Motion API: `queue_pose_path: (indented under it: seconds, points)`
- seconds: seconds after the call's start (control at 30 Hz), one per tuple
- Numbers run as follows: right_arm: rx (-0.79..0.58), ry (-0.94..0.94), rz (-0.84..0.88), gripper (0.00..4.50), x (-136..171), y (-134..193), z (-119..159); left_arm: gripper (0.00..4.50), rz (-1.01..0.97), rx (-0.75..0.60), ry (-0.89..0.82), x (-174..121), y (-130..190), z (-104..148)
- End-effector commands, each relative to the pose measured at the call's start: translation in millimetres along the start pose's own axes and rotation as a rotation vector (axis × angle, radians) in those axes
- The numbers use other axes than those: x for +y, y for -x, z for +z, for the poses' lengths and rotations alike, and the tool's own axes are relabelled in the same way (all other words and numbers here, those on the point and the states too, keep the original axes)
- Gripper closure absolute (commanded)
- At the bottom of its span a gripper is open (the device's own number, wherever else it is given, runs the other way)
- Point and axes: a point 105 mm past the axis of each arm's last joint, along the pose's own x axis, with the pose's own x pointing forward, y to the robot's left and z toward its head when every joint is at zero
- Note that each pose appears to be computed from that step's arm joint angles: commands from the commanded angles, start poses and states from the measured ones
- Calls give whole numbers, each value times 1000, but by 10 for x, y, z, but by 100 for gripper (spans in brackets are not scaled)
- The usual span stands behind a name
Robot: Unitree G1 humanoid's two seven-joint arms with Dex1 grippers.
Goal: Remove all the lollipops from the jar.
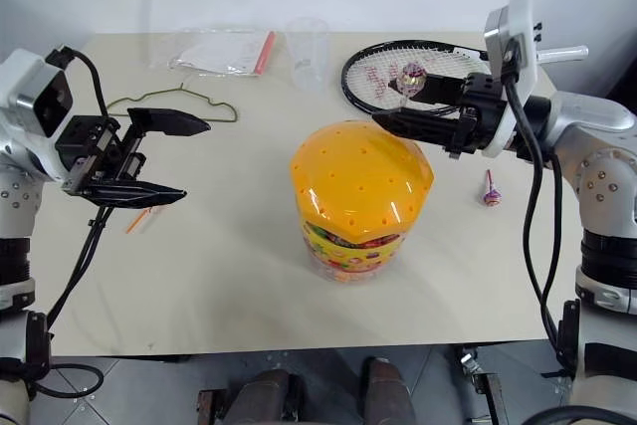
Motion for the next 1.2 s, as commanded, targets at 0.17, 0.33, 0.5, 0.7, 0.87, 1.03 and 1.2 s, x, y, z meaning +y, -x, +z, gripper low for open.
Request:
queue_pose_path:
  seconds: [0.17, 0.33, 0.5, 0.7, 0.87, 1.03, 1.2]
  points:
    - [-56, 101, 10, 357, 28, 7, 314, 0, -21, 0, -46, -75, 9, 127]
    - [-109, 186, -25, 356, 14, -18, 629, 0, -36, -10, -46, -50, -22, 135]
    - [-132, 264, -110, 356, -48, 75, 850, 0, -48, -14, -48, -20, -46, 134]
    - [85, 258, -472, 356, -422, 746, 658, 0, -47, -15, -41, 14, -43, 121]
    - [375, 66, -775, 356, -619, 1633, -26, 0, -49, -14, -27, 40, -40, 95]
    - [552, -129, -948, 356, -622, 2190, -676, 0, -54, -16, -18, 60, -49, 64]
    - [691, -272, -1076, 356, -597, 2498, -1216, 0, -56, -15, -10, 51, -65, 33]
